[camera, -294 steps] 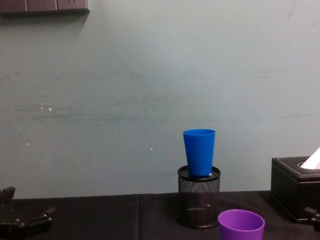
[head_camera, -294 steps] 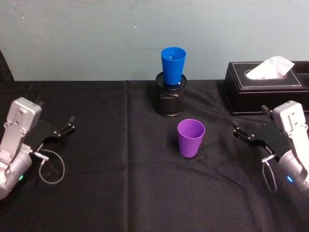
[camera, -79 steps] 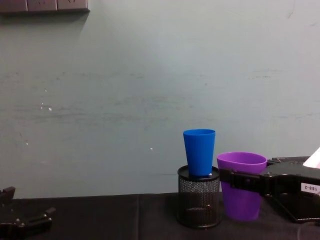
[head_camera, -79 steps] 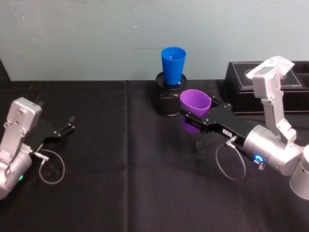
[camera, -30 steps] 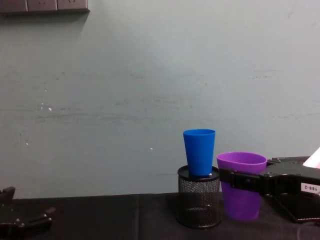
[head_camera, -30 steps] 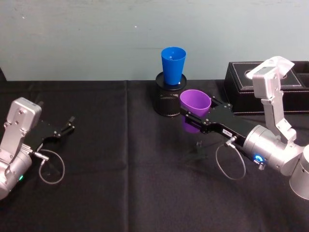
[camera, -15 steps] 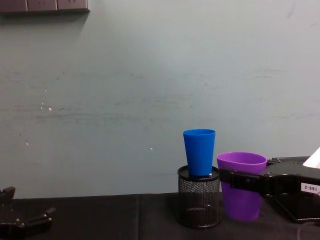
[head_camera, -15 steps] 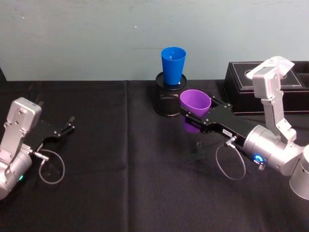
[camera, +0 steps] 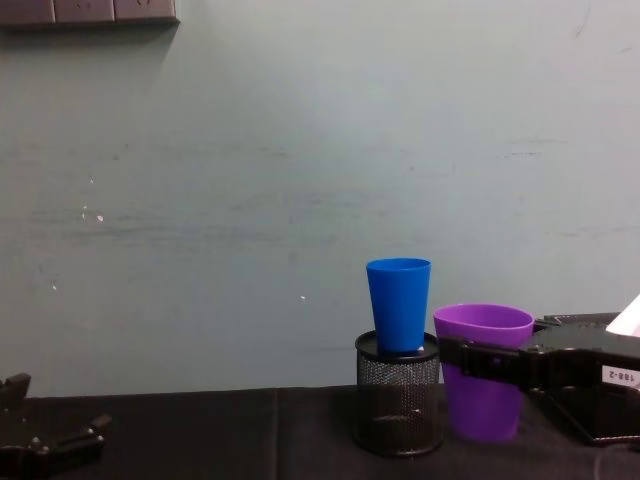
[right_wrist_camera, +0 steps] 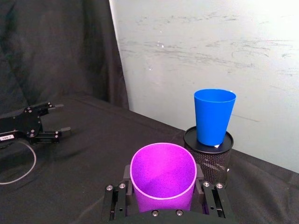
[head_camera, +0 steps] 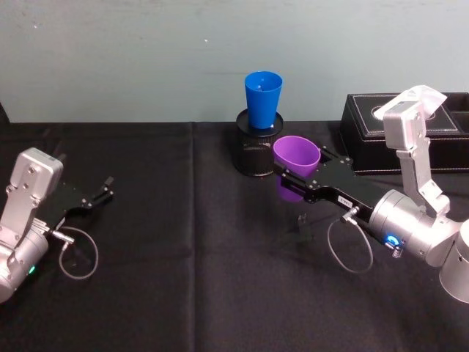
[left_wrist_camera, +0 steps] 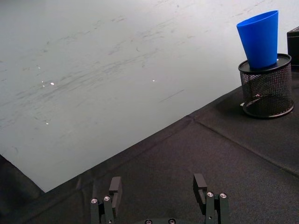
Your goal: Pick up one cup with a gripper and tap it against the other cup.
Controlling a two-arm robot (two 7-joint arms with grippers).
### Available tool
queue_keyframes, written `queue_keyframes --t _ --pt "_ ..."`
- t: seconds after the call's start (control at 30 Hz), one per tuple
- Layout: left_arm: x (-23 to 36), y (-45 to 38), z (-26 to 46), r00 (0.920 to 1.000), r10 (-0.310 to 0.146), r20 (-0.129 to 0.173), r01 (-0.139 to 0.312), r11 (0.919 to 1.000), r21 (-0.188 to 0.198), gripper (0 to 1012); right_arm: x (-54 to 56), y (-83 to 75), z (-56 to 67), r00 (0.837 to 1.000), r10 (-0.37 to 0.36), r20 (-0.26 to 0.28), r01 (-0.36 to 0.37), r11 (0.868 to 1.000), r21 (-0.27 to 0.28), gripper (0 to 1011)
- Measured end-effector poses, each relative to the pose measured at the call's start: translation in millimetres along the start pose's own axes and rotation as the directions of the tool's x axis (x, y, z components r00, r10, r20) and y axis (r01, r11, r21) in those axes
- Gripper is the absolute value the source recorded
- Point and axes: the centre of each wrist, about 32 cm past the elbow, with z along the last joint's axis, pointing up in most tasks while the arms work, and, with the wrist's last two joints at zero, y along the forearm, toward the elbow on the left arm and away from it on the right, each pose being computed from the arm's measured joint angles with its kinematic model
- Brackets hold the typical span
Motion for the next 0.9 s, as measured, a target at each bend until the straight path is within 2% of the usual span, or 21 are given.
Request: queue_keyframes --t 0.9 --pt "0.0 0.0 0.0 1.0 0.0 0.0 0.0 1.0 0.0 1000 0.0 0.0 0.0 1.0 0.0 0.0 0.0 1.0 0.0 730"
